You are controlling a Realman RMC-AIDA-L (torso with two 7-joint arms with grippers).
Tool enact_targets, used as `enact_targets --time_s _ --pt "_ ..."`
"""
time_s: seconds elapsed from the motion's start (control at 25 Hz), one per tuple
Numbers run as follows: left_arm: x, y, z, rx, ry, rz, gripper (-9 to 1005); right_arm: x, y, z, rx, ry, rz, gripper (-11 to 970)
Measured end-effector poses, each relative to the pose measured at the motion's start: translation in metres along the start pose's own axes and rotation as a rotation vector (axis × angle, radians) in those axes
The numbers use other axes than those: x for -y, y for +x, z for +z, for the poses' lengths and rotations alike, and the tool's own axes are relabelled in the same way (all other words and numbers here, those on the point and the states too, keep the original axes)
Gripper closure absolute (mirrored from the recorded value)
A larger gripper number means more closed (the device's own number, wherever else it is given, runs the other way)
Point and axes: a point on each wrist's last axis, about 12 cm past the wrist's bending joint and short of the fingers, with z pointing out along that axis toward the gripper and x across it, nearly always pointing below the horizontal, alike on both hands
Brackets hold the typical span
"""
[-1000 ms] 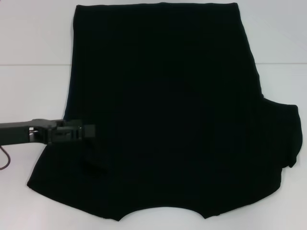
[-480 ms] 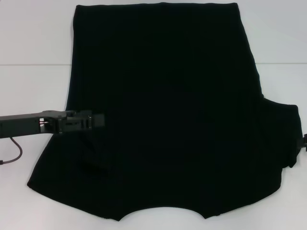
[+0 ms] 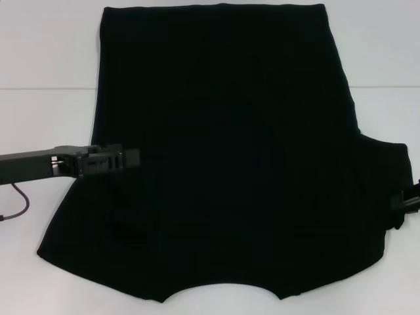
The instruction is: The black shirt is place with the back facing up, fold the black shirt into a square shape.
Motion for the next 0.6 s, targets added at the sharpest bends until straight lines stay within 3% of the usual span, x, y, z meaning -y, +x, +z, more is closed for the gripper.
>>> enact_targets --time_s 0.6 --pt "0.000 -0.007 -0.004 0.067 0.002 0.013 244 -0.006 -0.001 0.013 -0.009 0.037 -0.011 624"
